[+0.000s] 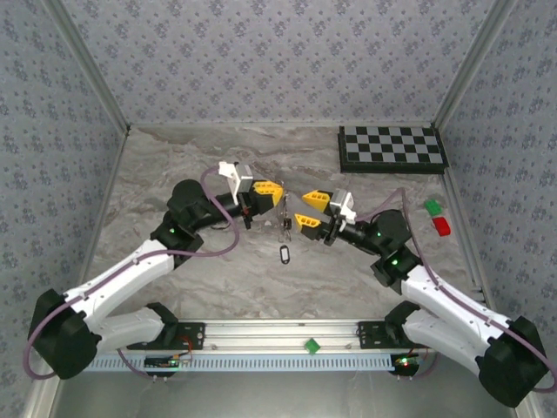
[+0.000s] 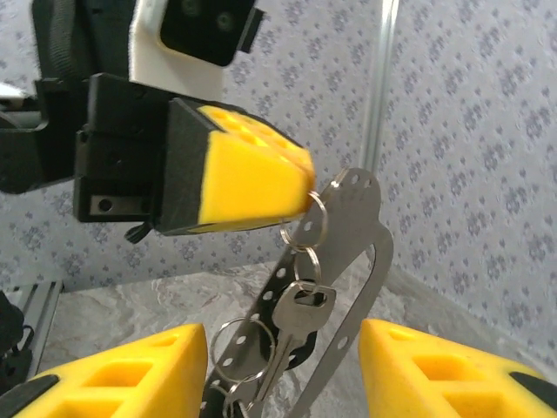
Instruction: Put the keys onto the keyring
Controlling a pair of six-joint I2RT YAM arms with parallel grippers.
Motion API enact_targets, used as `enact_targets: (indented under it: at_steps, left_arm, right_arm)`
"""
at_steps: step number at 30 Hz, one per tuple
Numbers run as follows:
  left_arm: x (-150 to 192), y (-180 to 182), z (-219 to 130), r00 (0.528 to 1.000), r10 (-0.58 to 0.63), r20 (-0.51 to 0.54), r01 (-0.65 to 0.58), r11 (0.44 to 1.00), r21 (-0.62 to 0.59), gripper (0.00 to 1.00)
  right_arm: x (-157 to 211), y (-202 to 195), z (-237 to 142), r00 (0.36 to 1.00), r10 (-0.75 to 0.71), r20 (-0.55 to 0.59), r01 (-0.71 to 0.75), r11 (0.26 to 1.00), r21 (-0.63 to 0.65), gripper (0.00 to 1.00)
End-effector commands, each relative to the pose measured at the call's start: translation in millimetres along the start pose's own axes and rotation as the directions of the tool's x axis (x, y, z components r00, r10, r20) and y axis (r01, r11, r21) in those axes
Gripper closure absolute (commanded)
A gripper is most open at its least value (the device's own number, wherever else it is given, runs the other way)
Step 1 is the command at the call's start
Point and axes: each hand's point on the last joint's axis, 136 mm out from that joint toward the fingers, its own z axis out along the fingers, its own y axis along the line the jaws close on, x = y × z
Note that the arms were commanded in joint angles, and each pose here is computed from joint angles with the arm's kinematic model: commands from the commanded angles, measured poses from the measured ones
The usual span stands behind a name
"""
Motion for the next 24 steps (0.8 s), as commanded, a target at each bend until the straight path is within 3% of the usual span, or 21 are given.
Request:
enact_targets:
  at_steps: [1, 7, 12, 24]
  left_arm:
    - [-21, -9, 3, 0.997, 0.02, 0.073, -0.024, 0.998, 0.053, 1.0]
    - [-20, -9, 8, 0.996, 0.001, 0.085, -0.008, 0.997, 0.08, 1.0]
    - [-20, -8, 11, 0.996, -0.012, 0.09, 0.003, 0.996, 0.09, 1.0]
    - [-19, -8, 11, 0.996, -0.01, 0.083, 0.003, 0.996, 0.091, 1.0]
  right_arm:
    - [-16, -9, 2, 0.99, 0.139, 0.016, -0.139, 0.99, 0.003, 0.5]
    - [-28, -14, 12, 0.954, 0.298, 0.024, -0.294, 0.951, -0.098, 0.47]
    - [-34, -18, 21, 0.925, 0.378, 0.044, -0.365, 0.914, -0.178, 0.56]
    - [-32, -16, 27, 0.925, 0.379, 0.036, -0.363, 0.906, -0.22, 0.72]
